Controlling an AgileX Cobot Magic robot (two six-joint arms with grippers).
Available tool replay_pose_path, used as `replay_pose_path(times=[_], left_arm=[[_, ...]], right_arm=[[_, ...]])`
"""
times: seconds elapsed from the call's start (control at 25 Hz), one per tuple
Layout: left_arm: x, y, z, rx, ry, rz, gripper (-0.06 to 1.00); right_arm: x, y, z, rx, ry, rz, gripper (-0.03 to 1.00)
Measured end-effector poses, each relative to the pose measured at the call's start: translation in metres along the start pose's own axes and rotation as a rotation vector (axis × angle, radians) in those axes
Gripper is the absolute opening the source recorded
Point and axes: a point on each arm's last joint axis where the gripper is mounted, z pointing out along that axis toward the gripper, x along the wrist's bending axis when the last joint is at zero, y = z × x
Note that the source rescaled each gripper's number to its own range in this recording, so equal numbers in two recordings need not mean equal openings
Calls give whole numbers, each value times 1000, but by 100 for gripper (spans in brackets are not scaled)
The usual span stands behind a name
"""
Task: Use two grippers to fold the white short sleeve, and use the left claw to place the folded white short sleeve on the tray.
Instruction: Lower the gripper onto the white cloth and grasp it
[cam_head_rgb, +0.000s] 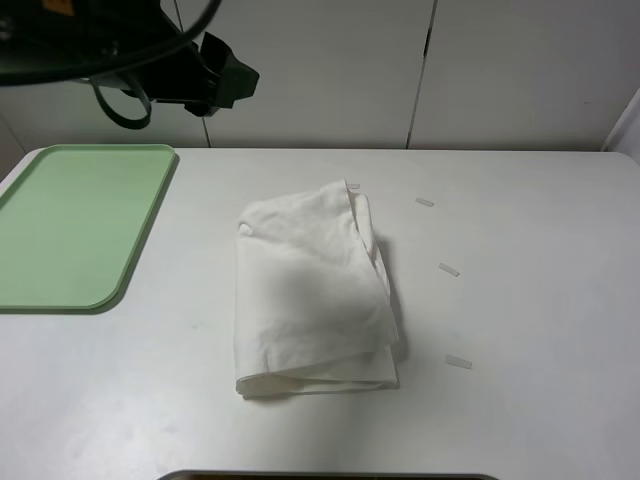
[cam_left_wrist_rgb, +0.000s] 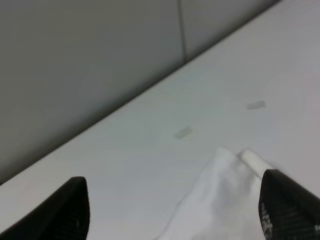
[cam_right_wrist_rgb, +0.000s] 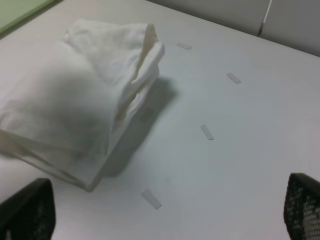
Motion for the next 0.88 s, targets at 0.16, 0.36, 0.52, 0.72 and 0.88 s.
replay_pose_path(times=[0.16, 0.36, 0.52, 0.72, 0.88], left_arm=[[1, 0, -24, -9, 14, -26, 68], [17, -23, -28, 139, 79, -156, 68], [35, -67, -32, 263, 118, -245, 68], [44, -113, -40, 351, 146, -303, 68], [48, -146, -47, 415, 162, -407, 68]], right_arm=[[0, 0, 0, 0, 1, 0, 100], [0, 0, 0, -1, 1, 0, 100], [0, 0, 0, -1, 1, 0, 100], [0, 0, 0, -1, 1, 0, 100], [0, 0, 0, -1, 1, 0, 100]])
